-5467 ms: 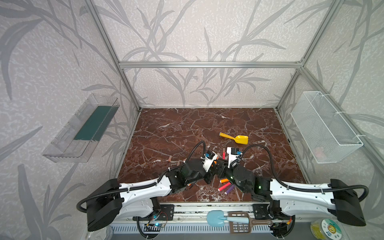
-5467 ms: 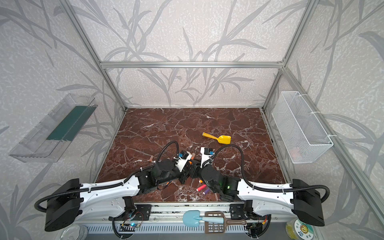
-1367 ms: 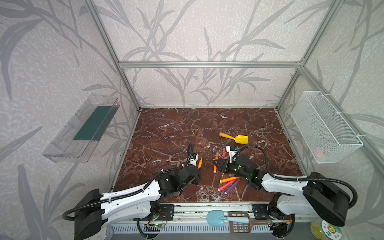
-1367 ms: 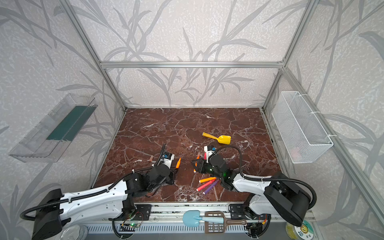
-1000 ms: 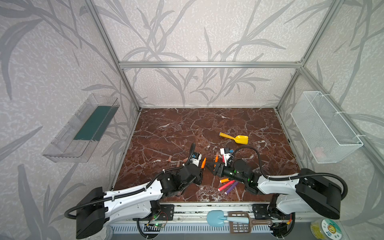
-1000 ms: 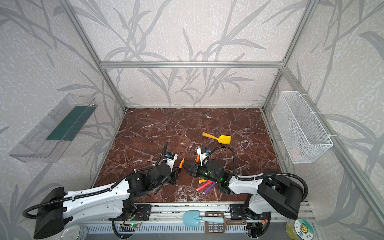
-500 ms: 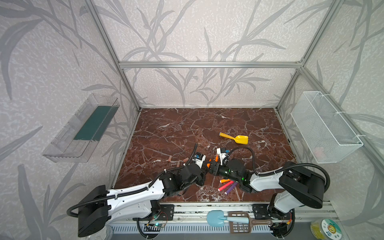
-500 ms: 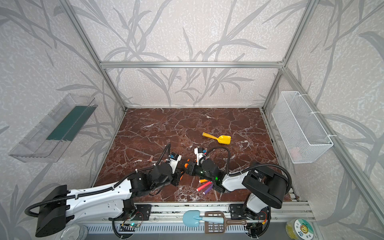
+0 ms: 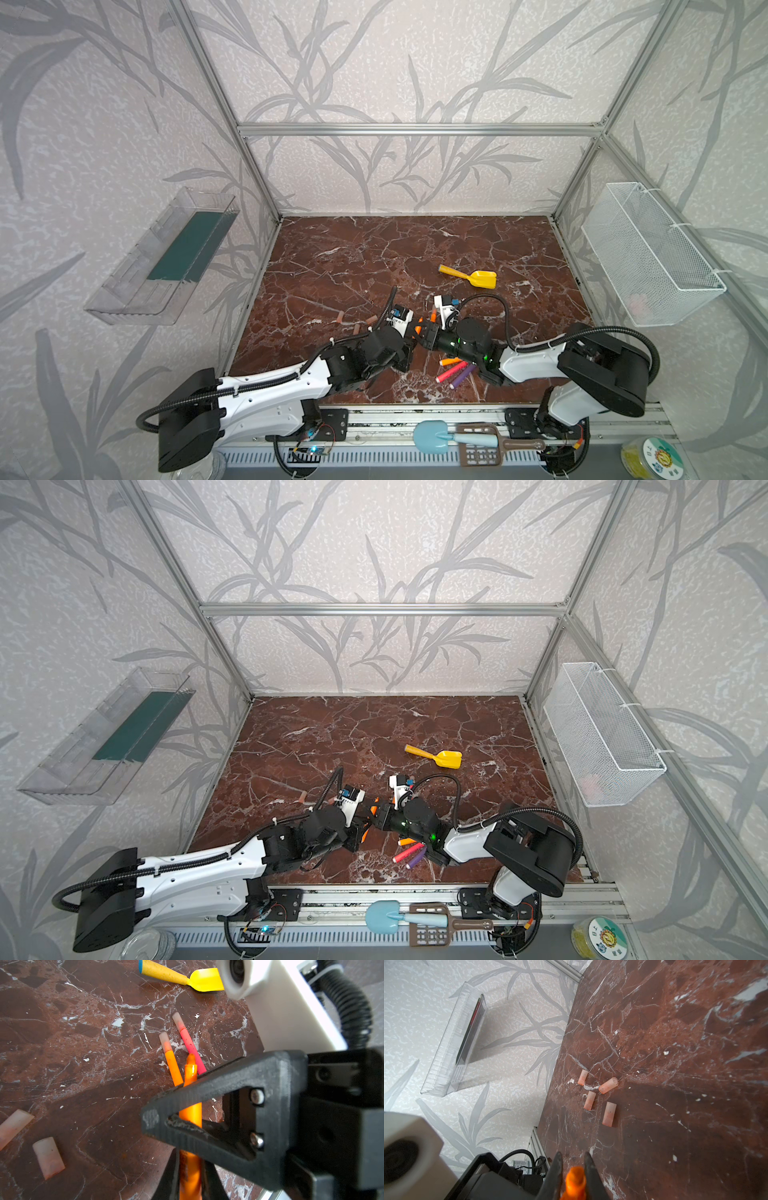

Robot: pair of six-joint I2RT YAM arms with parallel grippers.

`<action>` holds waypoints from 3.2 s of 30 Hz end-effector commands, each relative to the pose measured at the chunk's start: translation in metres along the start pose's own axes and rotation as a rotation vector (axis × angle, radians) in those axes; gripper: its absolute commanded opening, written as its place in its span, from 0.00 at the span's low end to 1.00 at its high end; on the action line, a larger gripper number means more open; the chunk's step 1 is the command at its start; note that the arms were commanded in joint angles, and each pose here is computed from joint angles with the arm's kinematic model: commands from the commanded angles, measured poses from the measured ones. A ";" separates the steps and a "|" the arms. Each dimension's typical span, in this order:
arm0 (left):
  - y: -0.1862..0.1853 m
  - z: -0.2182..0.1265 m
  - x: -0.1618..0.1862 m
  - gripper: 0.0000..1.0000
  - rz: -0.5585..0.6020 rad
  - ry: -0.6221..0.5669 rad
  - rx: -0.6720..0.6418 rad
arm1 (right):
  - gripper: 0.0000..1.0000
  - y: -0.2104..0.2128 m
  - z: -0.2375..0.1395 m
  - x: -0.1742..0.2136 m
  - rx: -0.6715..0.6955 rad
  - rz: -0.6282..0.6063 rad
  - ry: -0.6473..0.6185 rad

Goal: Insert the pens into the pen caps
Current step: 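Lift the orange highlighter with the left gripper toward the right gripper, then raise the highlighter upright with the left gripper while the right reaches toward the caps, then grasp a translucent pink cap with the right gripper and lift it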

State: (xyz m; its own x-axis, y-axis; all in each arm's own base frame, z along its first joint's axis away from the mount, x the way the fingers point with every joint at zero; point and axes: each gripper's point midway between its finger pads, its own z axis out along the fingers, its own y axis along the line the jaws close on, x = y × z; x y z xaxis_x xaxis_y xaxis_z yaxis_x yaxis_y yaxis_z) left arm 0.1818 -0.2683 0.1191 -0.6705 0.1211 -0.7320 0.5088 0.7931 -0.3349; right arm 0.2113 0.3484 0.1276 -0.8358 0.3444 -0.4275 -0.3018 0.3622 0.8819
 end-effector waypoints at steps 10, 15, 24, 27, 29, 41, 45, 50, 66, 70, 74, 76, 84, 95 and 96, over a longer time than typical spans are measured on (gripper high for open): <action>-0.007 0.011 -0.009 0.33 -0.013 -0.056 0.033 | 0.00 0.028 -0.013 -0.010 -0.115 0.071 -0.066; -0.010 0.014 -0.013 0.33 -0.010 -0.062 0.037 | 0.00 0.032 -0.014 -0.010 -0.131 0.081 -0.080; -0.012 0.019 -0.017 0.00 -0.020 -0.070 0.031 | 0.00 0.025 -0.016 -0.011 -0.102 0.083 -0.093; -0.003 0.015 -0.019 0.00 -0.043 -0.075 -0.015 | 0.22 0.023 -0.019 -0.013 -0.086 0.062 -0.105; 0.010 0.008 -0.021 0.00 -0.061 -0.080 -0.069 | 0.36 0.020 -0.021 -0.015 -0.049 0.041 -0.111; 0.091 -0.106 -0.086 0.00 -0.280 -0.213 -0.294 | 0.55 -0.002 -0.060 -0.039 0.252 -0.149 -0.174; 0.120 -0.127 -0.120 0.00 -0.268 -0.269 -0.442 | 0.55 0.004 -0.055 -0.043 0.314 -0.221 -0.135; 0.149 -0.110 -0.117 0.00 -0.344 -0.364 -0.435 | 0.48 -0.003 -0.025 -0.030 0.386 -0.283 0.002; 0.192 -0.129 -0.087 0.00 -0.277 -0.481 -0.648 | 0.45 -0.026 0.073 0.030 0.634 -0.567 0.397; 0.192 -0.126 -0.086 0.00 -0.277 -0.467 -0.652 | 0.45 -0.036 0.087 0.037 0.684 -0.602 0.429; 0.192 -0.123 -0.087 0.00 -0.276 -0.456 -0.645 | 0.45 -0.049 0.100 0.042 0.735 -0.629 0.469; 0.192 -0.122 -0.087 0.00 -0.276 -0.452 -0.645 | 0.45 -0.053 0.104 0.044 0.752 -0.639 0.483; 0.191 -0.120 -0.087 0.00 -0.271 -0.442 -0.642 | 0.43 -0.066 0.109 0.044 0.808 -0.664 0.494; 0.191 -0.119 -0.088 0.00 -0.269 -0.438 -0.643 | 0.34 -0.078 0.115 0.045 0.856 -0.691 0.514; 0.191 -0.118 -0.087 0.00 -0.267 -0.433 -0.642 | 0.34 -0.080 0.117 0.045 0.860 -0.694 0.517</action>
State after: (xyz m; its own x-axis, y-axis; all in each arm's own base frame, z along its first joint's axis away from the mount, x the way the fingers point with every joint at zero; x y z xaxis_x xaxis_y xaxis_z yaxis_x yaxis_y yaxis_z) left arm 0.2720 -0.0596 0.1825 -0.4131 -0.2554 -0.8741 -0.1277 0.9666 -0.2221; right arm 0.2509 0.4405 0.0250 -0.7643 -0.4314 -0.4794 -0.5140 0.8564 0.0488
